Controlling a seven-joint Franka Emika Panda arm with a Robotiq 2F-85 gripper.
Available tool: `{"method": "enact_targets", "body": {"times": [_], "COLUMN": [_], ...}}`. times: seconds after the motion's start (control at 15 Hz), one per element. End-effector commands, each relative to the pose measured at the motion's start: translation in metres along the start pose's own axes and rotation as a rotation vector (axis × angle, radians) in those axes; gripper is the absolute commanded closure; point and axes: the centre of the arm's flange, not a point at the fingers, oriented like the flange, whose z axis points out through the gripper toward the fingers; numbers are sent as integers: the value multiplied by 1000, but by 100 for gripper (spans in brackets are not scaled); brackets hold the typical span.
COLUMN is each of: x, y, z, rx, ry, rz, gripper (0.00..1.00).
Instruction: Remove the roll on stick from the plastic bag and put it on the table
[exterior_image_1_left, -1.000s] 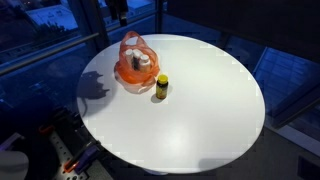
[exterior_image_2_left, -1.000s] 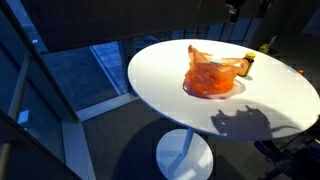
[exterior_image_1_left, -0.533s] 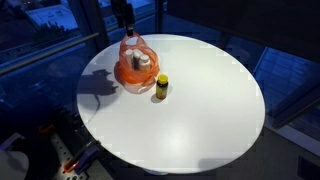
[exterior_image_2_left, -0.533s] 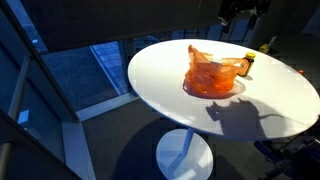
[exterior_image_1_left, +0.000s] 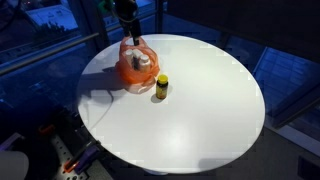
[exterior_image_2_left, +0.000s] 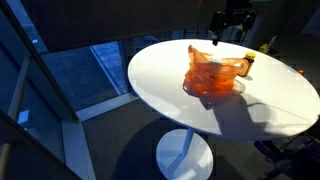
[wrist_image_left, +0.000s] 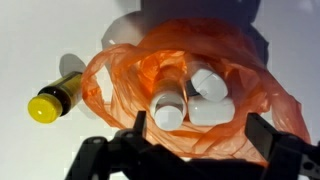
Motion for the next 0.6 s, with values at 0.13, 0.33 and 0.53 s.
{"method": "enact_targets", "body": {"times": [0.13,0.33,0.53], "x": [0,-1,-3], "y": [1,-2,-4], "z": [26,39,50], "rx": [50,64,72], "ry": [-11,-28,-46], "rz": [-44,-64,-89], "gripper": [0,0,0]}}
